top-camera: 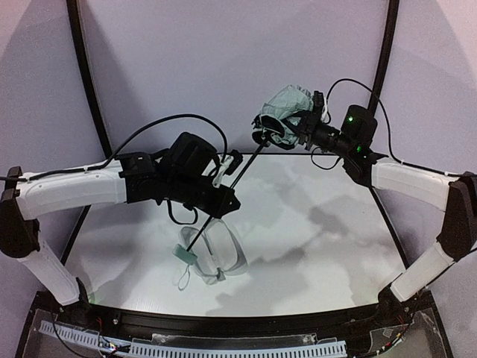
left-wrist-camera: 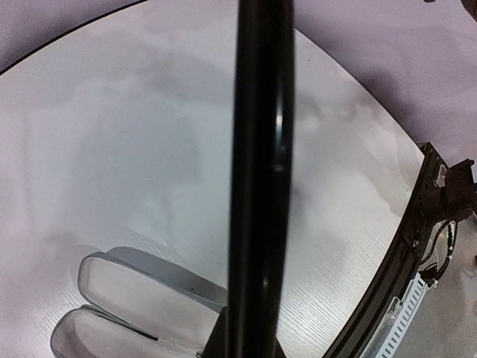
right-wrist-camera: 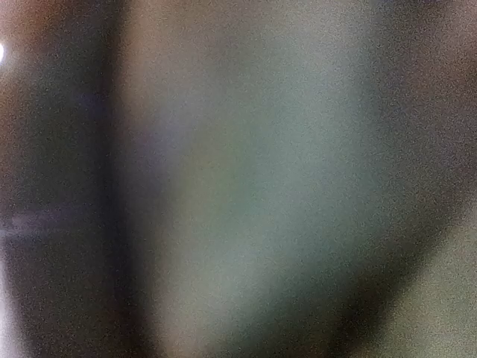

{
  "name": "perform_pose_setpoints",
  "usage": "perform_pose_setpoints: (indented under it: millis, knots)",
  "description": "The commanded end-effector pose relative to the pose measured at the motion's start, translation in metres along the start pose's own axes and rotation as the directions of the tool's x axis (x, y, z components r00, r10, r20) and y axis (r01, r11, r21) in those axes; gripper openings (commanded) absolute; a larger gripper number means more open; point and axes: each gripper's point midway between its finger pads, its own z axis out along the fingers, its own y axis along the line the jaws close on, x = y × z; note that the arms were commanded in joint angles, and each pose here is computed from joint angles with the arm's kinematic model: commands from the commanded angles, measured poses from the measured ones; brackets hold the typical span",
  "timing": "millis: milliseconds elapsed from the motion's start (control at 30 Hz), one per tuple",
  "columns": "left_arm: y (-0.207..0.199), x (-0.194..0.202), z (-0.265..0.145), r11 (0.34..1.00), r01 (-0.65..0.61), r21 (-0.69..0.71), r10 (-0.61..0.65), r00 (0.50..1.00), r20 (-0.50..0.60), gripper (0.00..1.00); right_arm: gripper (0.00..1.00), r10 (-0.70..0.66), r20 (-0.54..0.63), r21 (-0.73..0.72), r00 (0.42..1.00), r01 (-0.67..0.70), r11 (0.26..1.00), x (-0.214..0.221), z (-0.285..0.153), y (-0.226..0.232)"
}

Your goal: Open the umbrella

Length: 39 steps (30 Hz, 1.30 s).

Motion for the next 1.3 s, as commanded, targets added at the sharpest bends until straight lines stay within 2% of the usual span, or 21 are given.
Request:
perform_pose_setpoints:
  millis: [0,67,167,200,233,300,367,400,500,533,633,700,767,833,867,900,967,1033,1067,1167,1267]
  knots:
    - [0.032,-0.019,-0.03,0.985,0.125,-0.122,-0.106,0.982,0.156,0.01,0.0,-0.078,0.025,-0.042,0.997,0.079,0.996,-0.008,-0.006,0.022]
    - [0.034,-0.02,-0.033,0.982,0.142,-0.121,-0.117,0.975,0.19,0.01,0.09,-0.077,0.007,-0.038,0.997,0.077,0.996,-0.005,-0.004,0.02]
    - [0.038,-0.026,-0.037,0.98,0.15,-0.134,-0.115,0.965,0.237,0.01,0.61,-0.082,-0.03,-0.028,0.996,0.081,0.996,0.001,-0.004,0.017]
    - [0.043,-0.03,-0.039,0.975,0.156,-0.16,-0.115,0.964,0.239,0.01,0.72,-0.074,-0.042,-0.005,0.996,0.073,0.997,0.003,-0.004,0.012]
    - [0.048,-0.032,-0.041,0.967,0.165,-0.192,-0.117,0.964,0.239,0.01,0.8,-0.07,-0.049,0.019,0.996,0.071,0.997,0.005,-0.005,0.008]
    - [0.062,-0.034,-0.046,0.946,0.192,-0.261,-0.123,0.958,0.258,0.01,0.89,-0.081,-0.05,0.079,0.995,0.085,0.993,0.009,-0.012,-0.002]
    - [0.08,-0.036,-0.054,0.907,0.238,-0.347,-0.132,0.944,0.301,0.01,0.92,-0.089,-0.054,0.166,0.995,0.097,0.981,0.016,-0.026,-0.017]
    - [0.102,-0.039,-0.07,0.84,0.297,-0.454,-0.128,0.922,0.366,0.01,0.93,-0.098,-0.057,0.224,0.994,0.109,0.969,0.02,-0.036,-0.026]
    - [0.143,-0.047,-0.117,0.695,0.405,-0.594,-0.087,0.868,0.489,0.01,0.97,-0.143,-0.044,0.414,0.989,0.148,0.898,0.028,-0.078,-0.05]
    - [0.152,-0.051,-0.131,0.667,0.424,-0.612,-0.074,0.856,0.512,0.01,0.98,-0.15,-0.039,0.466,0.988,0.151,0.872,0.032,-0.096,-0.054]
    - [0.175,-0.065,-0.187,0.574,0.548,-0.608,-0.072,0.774,0.629,0.01,0.99,-0.183,0.018,0.601,0.983,0.136,0.788,0.035,-0.147,-0.061]
    - [0.184,-0.075,-0.204,0.566,0.56,-0.605,-0.065,0.762,0.644,0.01,0.99,-0.208,0.059,0.628,0.976,0.125,0.768,0.035,-0.171,-0.054]
    - [0.17,-0.094,-0.18,0.664,0.498,-0.558,-0.087,0.792,0.604,0.01,0.99,-0.23,0.091,0.625,0.969,0.124,0.771,0.034,-0.185,-0.044]
    - [0.137,-0.106,-0.119,0.761,0.361,-0.538,-0.091,0.881,0.464,0.01,0.99,-0.259,0.115,0.639,0.959,0.128,0.759,0.03,-0.195,-0.039]
    - [0.119,-0.107,-0.094,0.784,0.273,-0.558,-0.041,0.919,0.391,0.01,0.99,-0.271,0.117,0.642,0.956,0.135,0.755,0.028,-0.198,-0.037]
    - [0.096,-0.105,-0.065,0.787,0.145,-0.6,0.048,0.955,0.294,0.01,0.99,-0.283,0.113,0.647,0.952,0.146,0.748,0.026,-0.199,-0.034]
    - [0.063,-0.088,-0.022,0.707,-0.034,-0.706,0.183,0.974,0.136,0.01,0.99,-0.293,0.096,0.672,0.951,0.155,0.724,0.024,-0.202,-0.035]
    - [0.061,-0.066,-0.004,0.641,-0.073,-0.764,0.183,0.981,0.06,0.01,0.99,-0.307,0.084,0.687,0.948,0.169,0.707,0.02,-0.203,-0.033]
    - [0.067,-0.055,0.0,0.634,-0.067,-0.771,0.153,0.987,0.04,0.01,0.99,-0.314,0.081,0.692,0.946,0.173,0.701,0.018,-0.203,-0.033]
    - [0.141,-0.041,-0.043,0.612,0.163,-0.774,-0.078,0.986,0.146,0.01,0.99,-0.329,0.084,0.7,0.941,0.179,0.691,0.016,-0.206,-0.032]
    - [0.196,-0.044,-0.105,0.556,0.403,-0.727,-0.22,0.915,0.339,0.01,0.98,-0.335,0.077,0.705,0.939,0.186,0.684,0.017,-0.209,-0.033]
